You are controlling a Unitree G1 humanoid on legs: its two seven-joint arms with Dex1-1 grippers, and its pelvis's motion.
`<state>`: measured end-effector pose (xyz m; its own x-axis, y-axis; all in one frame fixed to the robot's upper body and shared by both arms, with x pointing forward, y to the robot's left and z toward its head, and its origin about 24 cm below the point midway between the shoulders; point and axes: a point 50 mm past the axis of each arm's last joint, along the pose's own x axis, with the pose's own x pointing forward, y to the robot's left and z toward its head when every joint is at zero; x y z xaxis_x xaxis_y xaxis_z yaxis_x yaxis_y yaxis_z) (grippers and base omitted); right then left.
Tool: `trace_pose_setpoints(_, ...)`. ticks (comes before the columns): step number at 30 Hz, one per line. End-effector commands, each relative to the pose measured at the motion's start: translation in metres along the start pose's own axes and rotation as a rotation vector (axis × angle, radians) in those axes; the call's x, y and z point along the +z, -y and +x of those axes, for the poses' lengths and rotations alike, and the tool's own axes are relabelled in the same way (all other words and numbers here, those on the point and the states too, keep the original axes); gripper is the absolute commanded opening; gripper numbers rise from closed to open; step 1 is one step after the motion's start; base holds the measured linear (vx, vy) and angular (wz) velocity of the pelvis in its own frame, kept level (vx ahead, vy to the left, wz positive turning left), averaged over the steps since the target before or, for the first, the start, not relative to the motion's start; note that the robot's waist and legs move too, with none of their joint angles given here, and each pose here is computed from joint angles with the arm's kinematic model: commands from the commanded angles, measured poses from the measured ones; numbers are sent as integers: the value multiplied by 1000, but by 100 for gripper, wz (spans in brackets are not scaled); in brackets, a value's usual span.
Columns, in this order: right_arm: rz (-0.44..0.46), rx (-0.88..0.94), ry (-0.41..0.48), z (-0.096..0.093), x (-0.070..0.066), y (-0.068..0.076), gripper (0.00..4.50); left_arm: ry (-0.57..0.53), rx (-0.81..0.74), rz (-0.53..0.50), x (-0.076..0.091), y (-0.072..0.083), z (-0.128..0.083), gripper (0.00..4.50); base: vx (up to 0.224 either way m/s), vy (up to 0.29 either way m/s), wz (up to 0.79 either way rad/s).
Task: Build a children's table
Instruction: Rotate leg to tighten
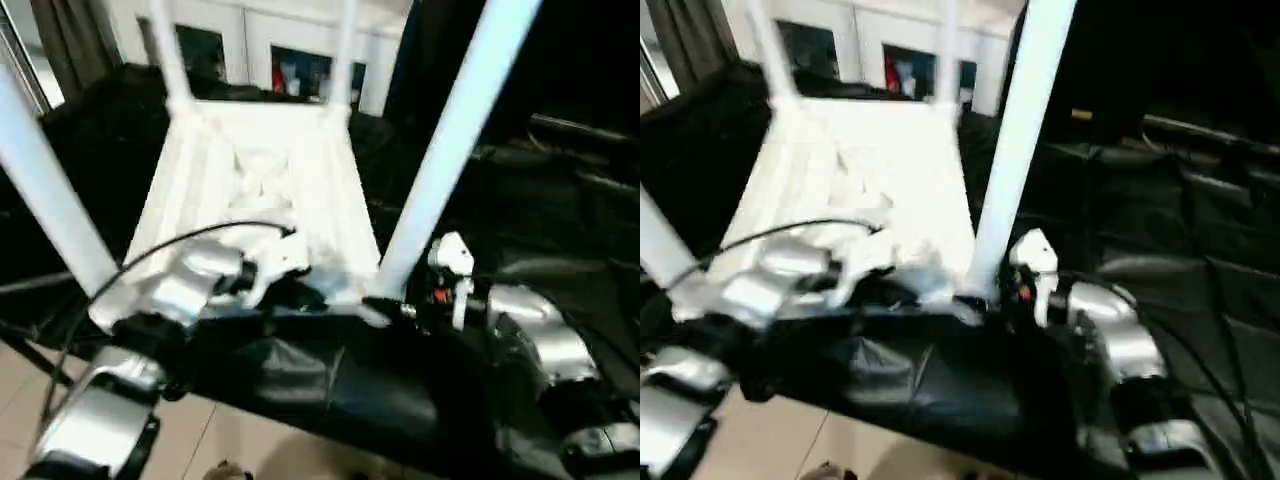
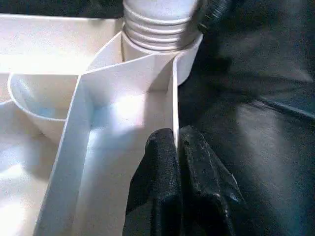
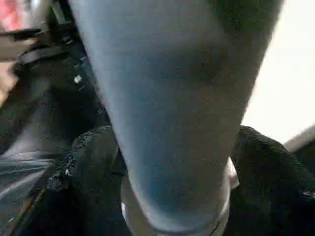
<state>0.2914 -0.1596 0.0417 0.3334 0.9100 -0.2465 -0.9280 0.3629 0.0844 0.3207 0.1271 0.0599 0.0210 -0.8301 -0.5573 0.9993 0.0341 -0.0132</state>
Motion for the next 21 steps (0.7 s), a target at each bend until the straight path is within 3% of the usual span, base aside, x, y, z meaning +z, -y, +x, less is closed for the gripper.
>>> trace_pose_setpoints(1,-9,32,-22,-4,-1,-2,387,11,-46,28,6,2,4,0,0,0,0)
trace_pose_setpoints(2,-9,32,-23,-4,-1,-2,387,11,-45,28,6,2,4,0,0,0,0)
trace_pose_setpoints(3,-9,40,-28,-4,-2,-3,354,13,-35,28,6,1,3,0,0,0,0)
trace_pose_setpoints(6,0,57,-27,-4,0,-5,348,20,-23,27,6,0,0,0,0,0,0)
trace_pose_setpoints(8,0,60,-27,-4,0,-5,317,22,-20,27,6,0,-1,0,0,0,0)
trace_pose_setpoints(15,27,61,-12,1,-3,-9,274,34,50,30,6,-4,0,0,0,0,0)
trace_pose_setpoints(21,101,-216,-20,13,-20,0,269,56,234,-20,10,-16,15,0,0,0,0)
